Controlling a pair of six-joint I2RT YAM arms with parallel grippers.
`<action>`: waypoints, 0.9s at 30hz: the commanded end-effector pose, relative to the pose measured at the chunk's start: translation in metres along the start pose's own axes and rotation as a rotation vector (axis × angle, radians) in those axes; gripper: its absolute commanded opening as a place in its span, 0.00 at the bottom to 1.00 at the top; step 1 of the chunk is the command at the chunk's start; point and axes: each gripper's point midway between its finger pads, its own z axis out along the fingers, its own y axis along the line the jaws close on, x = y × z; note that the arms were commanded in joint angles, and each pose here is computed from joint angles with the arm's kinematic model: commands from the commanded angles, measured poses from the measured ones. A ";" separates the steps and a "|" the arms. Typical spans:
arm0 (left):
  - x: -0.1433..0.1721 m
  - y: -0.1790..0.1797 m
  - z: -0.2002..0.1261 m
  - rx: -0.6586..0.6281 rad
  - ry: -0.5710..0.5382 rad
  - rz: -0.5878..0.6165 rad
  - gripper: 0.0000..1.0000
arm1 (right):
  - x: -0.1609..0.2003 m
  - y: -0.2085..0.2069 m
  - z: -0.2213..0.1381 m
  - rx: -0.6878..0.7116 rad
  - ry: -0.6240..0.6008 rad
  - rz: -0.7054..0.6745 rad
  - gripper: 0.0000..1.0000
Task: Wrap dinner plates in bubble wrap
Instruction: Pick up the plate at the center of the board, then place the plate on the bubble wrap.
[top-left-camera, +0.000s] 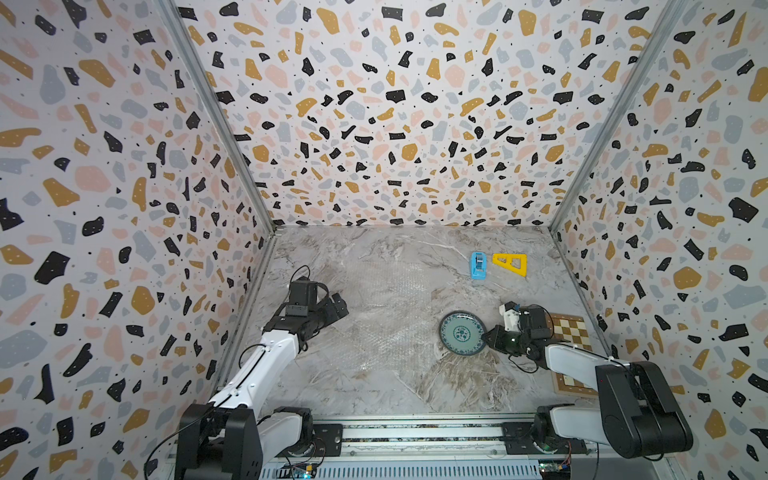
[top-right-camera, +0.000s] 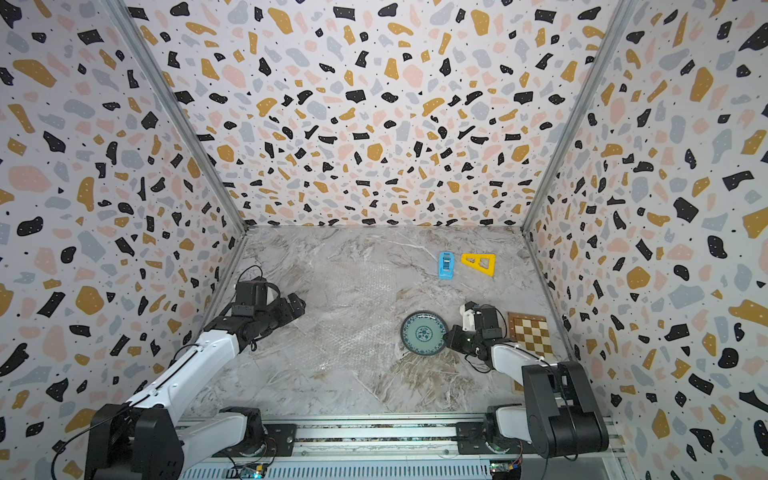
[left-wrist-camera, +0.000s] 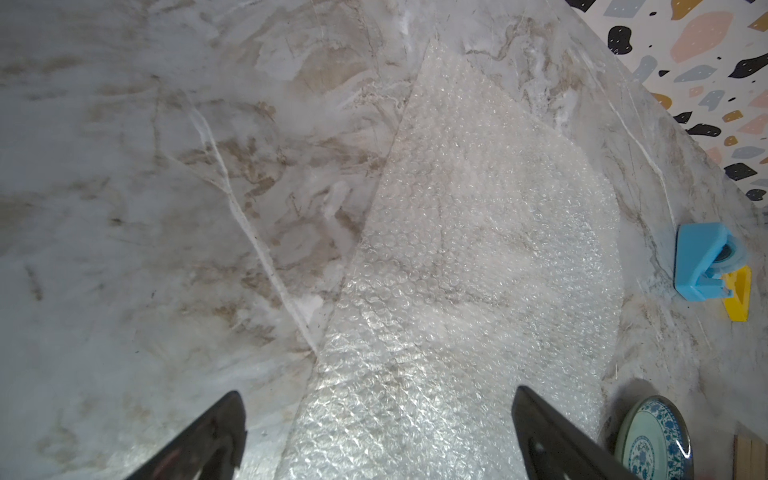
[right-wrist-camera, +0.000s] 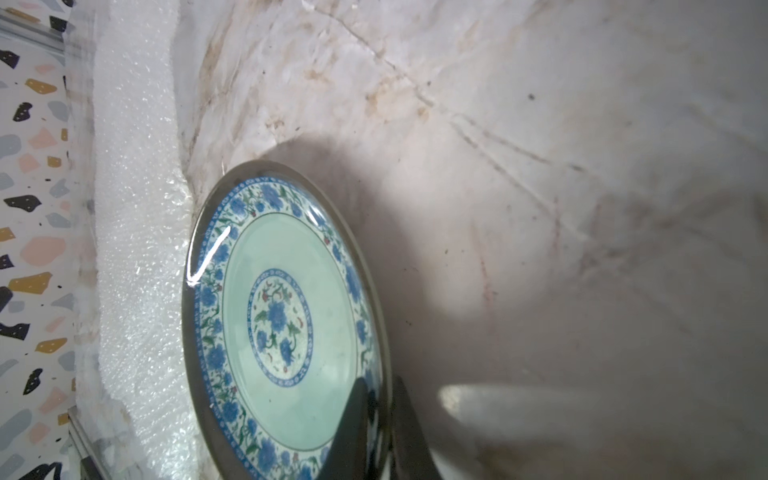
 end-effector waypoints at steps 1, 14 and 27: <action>0.011 0.009 0.002 -0.051 0.051 -0.003 0.99 | -0.009 0.008 -0.008 -0.053 -0.021 0.001 0.03; 0.054 0.038 0.009 -0.172 0.233 -0.080 0.99 | -0.048 0.124 0.011 -0.246 0.017 -0.172 0.00; 0.100 0.064 -0.014 -0.241 0.351 -0.205 0.99 | -0.044 0.212 0.115 -0.288 0.144 -0.264 0.00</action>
